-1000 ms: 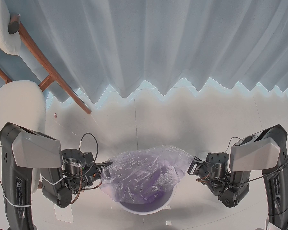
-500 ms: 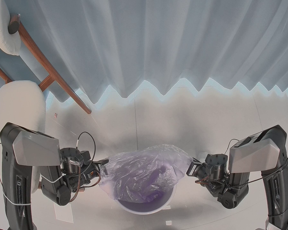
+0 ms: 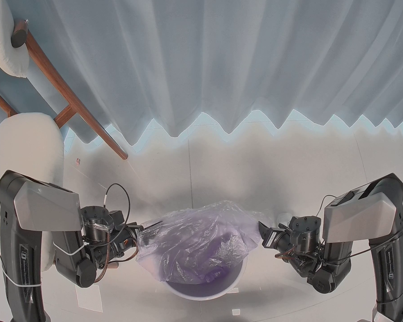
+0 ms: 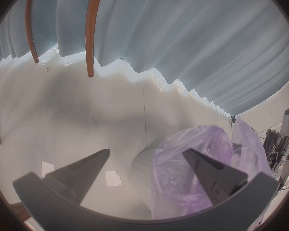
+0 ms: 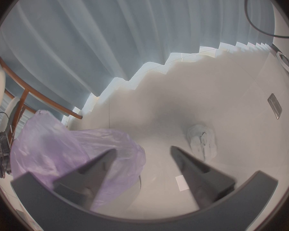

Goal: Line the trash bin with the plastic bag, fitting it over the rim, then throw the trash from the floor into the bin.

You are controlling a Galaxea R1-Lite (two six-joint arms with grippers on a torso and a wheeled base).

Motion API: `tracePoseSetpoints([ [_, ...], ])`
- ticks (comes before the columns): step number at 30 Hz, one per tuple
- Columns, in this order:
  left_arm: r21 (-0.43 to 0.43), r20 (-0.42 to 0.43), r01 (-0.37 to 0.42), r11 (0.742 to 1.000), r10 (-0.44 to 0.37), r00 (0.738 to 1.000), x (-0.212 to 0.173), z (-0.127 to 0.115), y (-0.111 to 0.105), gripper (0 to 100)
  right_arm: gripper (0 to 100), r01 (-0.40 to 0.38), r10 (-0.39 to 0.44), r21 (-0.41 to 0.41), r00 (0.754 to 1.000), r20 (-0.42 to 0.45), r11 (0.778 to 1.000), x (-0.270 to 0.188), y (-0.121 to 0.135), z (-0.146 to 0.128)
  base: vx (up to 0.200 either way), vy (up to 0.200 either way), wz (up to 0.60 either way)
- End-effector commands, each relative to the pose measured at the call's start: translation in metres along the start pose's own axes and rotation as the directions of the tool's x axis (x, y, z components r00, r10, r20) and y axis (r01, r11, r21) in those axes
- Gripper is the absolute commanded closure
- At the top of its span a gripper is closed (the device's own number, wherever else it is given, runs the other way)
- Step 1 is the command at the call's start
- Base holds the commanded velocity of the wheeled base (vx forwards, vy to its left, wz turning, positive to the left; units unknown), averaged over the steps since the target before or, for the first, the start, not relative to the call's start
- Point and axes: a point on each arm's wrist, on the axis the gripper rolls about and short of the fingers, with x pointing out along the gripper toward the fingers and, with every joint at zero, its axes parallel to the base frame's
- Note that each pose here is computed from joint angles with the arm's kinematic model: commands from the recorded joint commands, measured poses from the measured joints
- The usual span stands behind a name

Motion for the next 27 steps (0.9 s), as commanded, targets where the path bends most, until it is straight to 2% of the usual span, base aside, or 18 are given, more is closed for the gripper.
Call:
tracePoseSetpoints([
  [1,-0.007,0.058,0.013,1.000,-0.012,0.998,-0.010,0.019,-0.004,0,0,-0.043,0.040,0.044,0.997,0.068,0.998,-0.010,0.009,0.022,0.000,0.000,0.00],
  [11,-0.002,0.103,0.030,1.000,-0.030,0.994,-0.026,0.033,-0.013,0,0,-0.093,0.088,0.059,0.993,0.082,0.994,-0.032,0.013,0.040,0.000,0.000,0.00],
  [16,0.005,0.103,0.041,0.999,-0.041,0.994,-0.037,0.036,-0.019,0,0,-0.110,0.110,0.029,0.993,0.031,0.993,-0.044,0.013,0.033,0.000,0.000,0.00],
  [20,0.016,0.052,0.037,0.999,-0.038,0.998,-0.047,0.025,-0.022,0,0,-0.113,0.113,-0.003,0.994,0.005,0.994,-0.050,0.013,0.028,0.000,0.000,0.00],
  [21,0.032,0.012,0.030,0.999,-0.030,0.999,-0.053,0.017,-0.023,0,0,-0.116,0.116,-0.013,0.993,0.001,0.993,-0.053,0.014,0.028,0.000,0.000,0.00],
  [27,0.179,-0.092,0.006,0.984,0.011,0.996,-0.077,-0.002,-0.018,0,0,-0.120,0.120,-0.031,0.993,0.009,0.992,-0.056,0.014,0.031,0.000,0.000,0.00],
])
